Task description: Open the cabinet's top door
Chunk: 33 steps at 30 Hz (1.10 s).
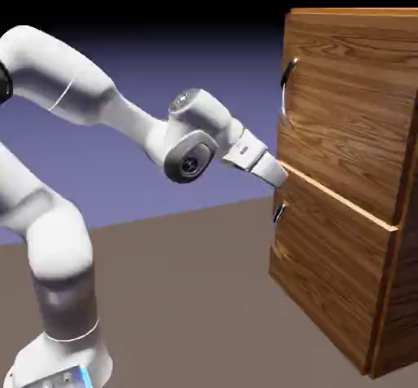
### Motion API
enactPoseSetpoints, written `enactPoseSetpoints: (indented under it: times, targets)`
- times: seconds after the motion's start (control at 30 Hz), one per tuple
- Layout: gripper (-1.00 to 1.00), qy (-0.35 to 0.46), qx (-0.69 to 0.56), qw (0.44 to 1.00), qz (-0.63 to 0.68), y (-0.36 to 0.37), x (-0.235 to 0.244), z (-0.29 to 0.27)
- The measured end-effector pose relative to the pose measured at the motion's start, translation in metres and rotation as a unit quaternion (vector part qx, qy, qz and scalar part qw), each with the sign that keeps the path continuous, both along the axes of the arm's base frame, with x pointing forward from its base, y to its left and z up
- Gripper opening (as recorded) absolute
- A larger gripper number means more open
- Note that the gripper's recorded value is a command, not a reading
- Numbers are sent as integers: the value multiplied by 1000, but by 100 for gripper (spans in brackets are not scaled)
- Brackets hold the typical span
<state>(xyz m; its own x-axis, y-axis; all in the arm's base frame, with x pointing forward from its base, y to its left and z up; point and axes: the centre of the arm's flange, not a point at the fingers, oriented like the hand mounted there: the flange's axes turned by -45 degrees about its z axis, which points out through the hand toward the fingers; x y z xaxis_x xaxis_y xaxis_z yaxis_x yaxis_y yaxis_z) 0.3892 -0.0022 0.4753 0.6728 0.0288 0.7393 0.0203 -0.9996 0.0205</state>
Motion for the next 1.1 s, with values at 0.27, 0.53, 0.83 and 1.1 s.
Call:
enactPoseSetpoints:
  times: [0.27, 0.53, 0.83, 1.1]
  targets:
    - [0, -54, 17, 998, -25, -14, -6, 46]
    - [0, -110, 29, 993, -40, -17, -18, 81]
    - [0, -174, 37, 983, -46, -7, -30, 108]
    - [0, -229, 36, 972, -44, 13, -36, 119]
